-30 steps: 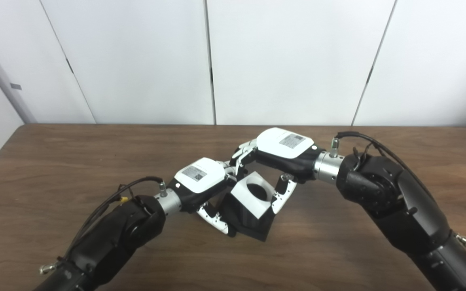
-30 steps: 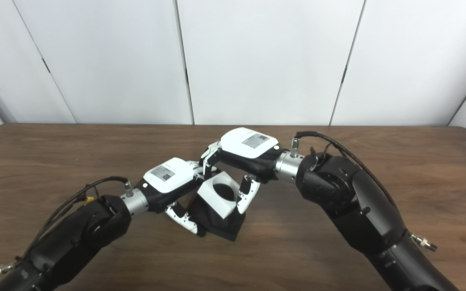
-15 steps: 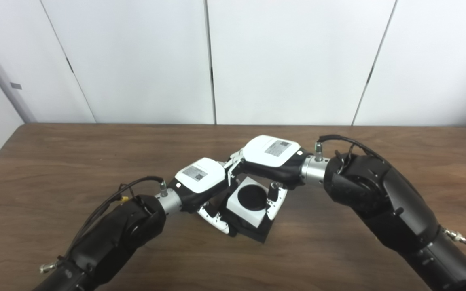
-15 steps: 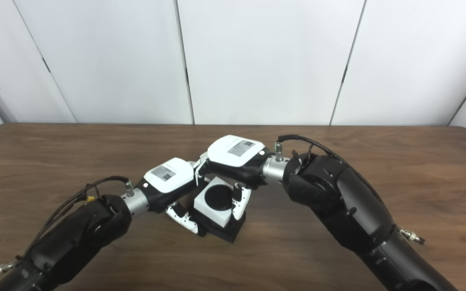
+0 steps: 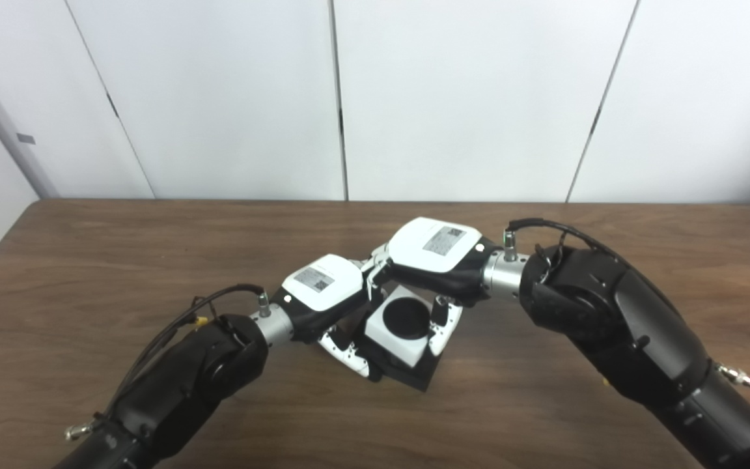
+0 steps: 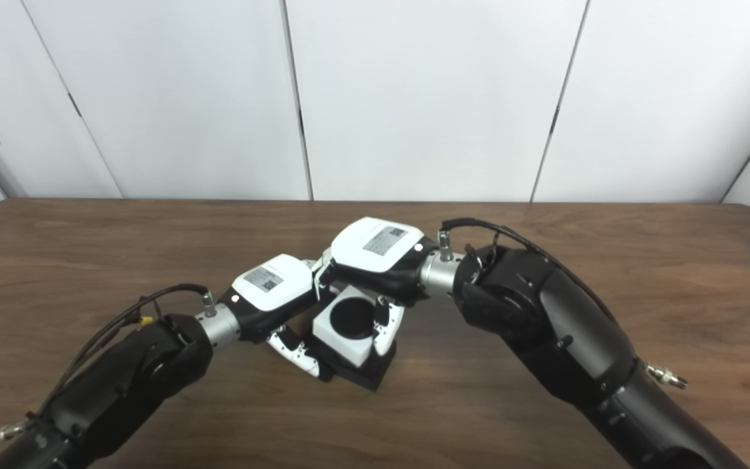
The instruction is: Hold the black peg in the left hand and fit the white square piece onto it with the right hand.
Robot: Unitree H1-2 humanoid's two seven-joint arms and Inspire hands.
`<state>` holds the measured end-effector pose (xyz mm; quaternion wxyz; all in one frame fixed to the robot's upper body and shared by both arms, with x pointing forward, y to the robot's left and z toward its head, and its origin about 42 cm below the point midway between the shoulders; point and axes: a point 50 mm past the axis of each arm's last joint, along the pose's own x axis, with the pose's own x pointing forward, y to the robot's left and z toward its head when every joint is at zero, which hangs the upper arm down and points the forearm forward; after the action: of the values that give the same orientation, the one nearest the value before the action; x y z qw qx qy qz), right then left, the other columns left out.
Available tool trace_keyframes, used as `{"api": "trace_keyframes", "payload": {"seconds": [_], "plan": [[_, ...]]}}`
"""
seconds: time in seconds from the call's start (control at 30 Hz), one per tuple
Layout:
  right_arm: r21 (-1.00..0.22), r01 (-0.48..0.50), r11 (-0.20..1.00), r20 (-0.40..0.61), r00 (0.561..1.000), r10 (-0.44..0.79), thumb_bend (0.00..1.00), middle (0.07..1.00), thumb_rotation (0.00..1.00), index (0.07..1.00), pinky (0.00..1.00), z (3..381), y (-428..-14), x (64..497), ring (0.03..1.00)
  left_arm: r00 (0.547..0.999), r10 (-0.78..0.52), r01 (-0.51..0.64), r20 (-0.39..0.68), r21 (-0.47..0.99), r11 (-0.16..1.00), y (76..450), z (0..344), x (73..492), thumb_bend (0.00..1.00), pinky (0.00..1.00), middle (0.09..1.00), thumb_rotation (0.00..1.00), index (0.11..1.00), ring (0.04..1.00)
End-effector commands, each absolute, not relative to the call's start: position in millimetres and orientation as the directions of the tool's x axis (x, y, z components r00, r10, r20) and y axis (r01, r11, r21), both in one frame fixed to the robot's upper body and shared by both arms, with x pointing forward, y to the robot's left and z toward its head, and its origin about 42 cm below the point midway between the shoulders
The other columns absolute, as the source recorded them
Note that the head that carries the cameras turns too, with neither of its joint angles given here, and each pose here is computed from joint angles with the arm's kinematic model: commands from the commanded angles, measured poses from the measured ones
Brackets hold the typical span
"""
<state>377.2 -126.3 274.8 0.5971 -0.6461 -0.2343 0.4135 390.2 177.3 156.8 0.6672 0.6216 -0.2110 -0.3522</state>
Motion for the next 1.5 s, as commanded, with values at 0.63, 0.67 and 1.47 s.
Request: {"api": "trace_keyframes", "payload": {"seconds": [0.63, 0.67, 1.47], "plan": [[-0.967, -0.211, -0.145, -0.242, 0.567, 0.787, 0.97, 0.886, 0.34, 0.864, 0.89, 287.1, -141.9, 378.9, 0.904, 0.627, -0.715, 0.283, -0.309, 0.946, -0.161, 180.8, 125.8, 375.8, 0.52, 0.89, 0.908, 0.08, 0.494, 0.94], [-0.973, -0.199, -0.116, -0.212, 0.579, 0.787, 0.95, 0.878, 0.33, 0.846, 0.89, 289.8, -145.0, 379.8, 0.897, 0.627, -0.716, 0.282, -0.308, 0.946, -0.16, 181.0, 125.8, 375.8, 0.52, 0.88, 0.906, 0.08, 0.494, 0.937], [-0.84, -0.068, 0.538, 0.204, 0.879, 0.431, 0.77, 0.849, 0.3, 0.773, 0.68, 264.1, -240.8, 381.3, 0.83, 0.628, -0.717, 0.285, -0.302, 0.947, -0.149, 191.5, 123.8, 375.8, 0.52, 0.86, 0.909, 0.08, 0.493, 0.925]]}}
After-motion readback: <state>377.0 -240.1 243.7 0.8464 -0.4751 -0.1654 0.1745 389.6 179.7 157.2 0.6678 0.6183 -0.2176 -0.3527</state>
